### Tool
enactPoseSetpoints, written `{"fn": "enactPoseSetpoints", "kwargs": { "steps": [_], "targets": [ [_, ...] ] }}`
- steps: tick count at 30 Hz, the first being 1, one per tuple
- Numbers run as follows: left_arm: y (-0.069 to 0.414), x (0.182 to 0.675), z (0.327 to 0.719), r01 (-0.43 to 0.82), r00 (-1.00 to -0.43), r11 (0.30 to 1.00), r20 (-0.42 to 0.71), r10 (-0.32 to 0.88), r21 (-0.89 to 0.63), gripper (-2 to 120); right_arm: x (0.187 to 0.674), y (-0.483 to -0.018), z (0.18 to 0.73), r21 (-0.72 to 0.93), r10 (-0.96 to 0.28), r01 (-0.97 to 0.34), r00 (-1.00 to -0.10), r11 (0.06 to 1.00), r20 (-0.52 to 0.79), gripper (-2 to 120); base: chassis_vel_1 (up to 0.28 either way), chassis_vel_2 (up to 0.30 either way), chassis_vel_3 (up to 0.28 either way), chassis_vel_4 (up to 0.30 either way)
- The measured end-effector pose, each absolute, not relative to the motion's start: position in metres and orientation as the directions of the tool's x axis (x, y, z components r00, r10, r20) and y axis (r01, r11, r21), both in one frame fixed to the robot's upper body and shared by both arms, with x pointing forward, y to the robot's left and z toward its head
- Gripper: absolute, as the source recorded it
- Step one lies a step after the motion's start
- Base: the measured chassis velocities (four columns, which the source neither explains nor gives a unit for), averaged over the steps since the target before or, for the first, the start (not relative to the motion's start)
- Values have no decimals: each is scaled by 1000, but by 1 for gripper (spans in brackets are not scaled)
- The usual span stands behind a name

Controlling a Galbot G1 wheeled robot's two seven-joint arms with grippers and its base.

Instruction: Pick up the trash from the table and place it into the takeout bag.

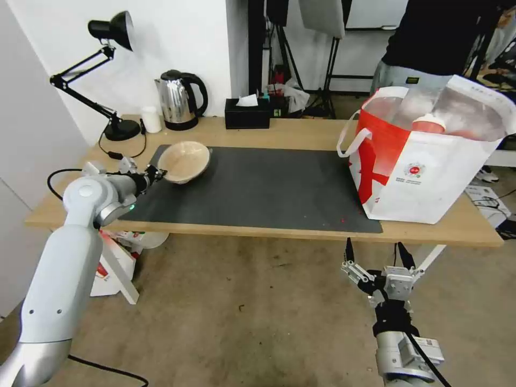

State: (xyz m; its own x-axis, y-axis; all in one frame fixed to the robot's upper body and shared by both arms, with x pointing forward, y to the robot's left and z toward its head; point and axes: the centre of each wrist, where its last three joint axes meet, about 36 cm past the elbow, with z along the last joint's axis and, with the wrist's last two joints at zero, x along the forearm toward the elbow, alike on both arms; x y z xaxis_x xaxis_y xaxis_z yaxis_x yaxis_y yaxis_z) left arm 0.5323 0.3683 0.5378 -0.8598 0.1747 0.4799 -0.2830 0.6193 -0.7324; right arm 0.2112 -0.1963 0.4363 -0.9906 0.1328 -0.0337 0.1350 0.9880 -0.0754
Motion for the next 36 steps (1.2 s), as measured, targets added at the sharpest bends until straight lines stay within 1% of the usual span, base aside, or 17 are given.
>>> {"fn": "enactPoseSetpoints", "kwargs": {
  "steps": [3, 4, 7, 8, 11, 12, 16, 17, 19, 21, 22, 26, 27, 31, 32, 34, 36],
  "targets": [
    [368, 525, 556, -230, -881, 629, 434, 190, -742, 0, 211, -196, 436, -75, 133, 135, -991, 988, -34, 100, 0, 0, 0, 0],
    [368, 525, 556, -230, -881, 629, 434, 190, -742, 0, 211, -196, 436, -75, 133, 135, -991, 988, -34, 100, 0, 0, 0, 0],
    [371, 527, 587, -169, -901, 640, 380, 207, -749, 0, 211, -196, 436, -75, 133, 135, -991, 988, -34, 100, 0, 0, 0, 0],
    [371, 527, 587, -169, -901, 640, 380, 207, -749, 0, 211, -196, 436, -75, 133, 135, -991, 988, -34, 100, 0, 0, 0, 0],
    [370, 530, 619, -79, -923, 645, 300, 240, -760, 0, 211, -196, 436, -75, 133, 135, -991, 988, -34, 100, 0, 0, 0, 0],
    [370, 530, 619, -79, -923, 645, 300, 240, -760, 0, 211, -196, 436, -75, 133, 135, -991, 988, -34, 100, 0, 0, 0, 0],
    [360, 538, 663, 23, -931, 658, 224, 288, -752, 0, 211, -196, 436, -75, 133, 135, -991, 988, -34, 100, 0, 0, 0, 0],
    [360, 538, 663, 23, -931, 658, 224, 288, -752, 0, 211, -196, 436, -75, 133, 135, -991, 988, -34, 100, 0, 0, 0, 0],
    [353, 543, 680, 85, -933, 658, 173, 317, -748, 0, 211, -196, 436, -75, 133, 135, -991, 988, -34, 100, 0, 0, 0, 0],
    [342, 554, 693, 163, -927, 655, 112, 357, -738, 0, 211, -196, 436, -75, 133, 135, -991, 988, -34, 100, 0, 0, 0, 0],
    [342, 554, 693, 163, -927, 655, 112, 357, -738, 0, 211, -196, 436, -75, 133, 135, -991, 988, -34, 100, 0, 0, 0, 0],
    [316, 582, 699, 310, -901, 635, -5, 434, -708, 0, 211, -196, 436, -76, 133, 135, -991, 988, -34, 100, 0, 0, 0, 0],
    [316, 582, 699, 310, -901, 635, -5, 434, -708, 0, 211, -196, 436, -76, 133, 135, -991, 988, -34, 100, 0, 0, 0, 0],
    [273, 615, 700, 393, -865, 595, -61, 499, -702, 0, 211, -196, 436, -75, 133, 135, -991, 988, -34, 100, 0, 0, 0, 0],
    [273, 615, 700, 393, -865, 595, -61, 499, -702, 0, 211, -196, 436, -75, 133, 135, -991, 988, -34, 100, 0, 0, 0, 0],
    [239, 637, 707, 424, -846, 584, -73, 528, -692, 0, 211, -196, 436, -75, 133, 135, -991, 988, -34, 100, 0, 0, 0, 0],
    [211, 658, 714, 443, -836, 591, -72, 544, -674, 0, 211, -196, 436, -75, 133, 135, -991, 988, -34, 100, 0, 0, 0, 0]
  ]
}}
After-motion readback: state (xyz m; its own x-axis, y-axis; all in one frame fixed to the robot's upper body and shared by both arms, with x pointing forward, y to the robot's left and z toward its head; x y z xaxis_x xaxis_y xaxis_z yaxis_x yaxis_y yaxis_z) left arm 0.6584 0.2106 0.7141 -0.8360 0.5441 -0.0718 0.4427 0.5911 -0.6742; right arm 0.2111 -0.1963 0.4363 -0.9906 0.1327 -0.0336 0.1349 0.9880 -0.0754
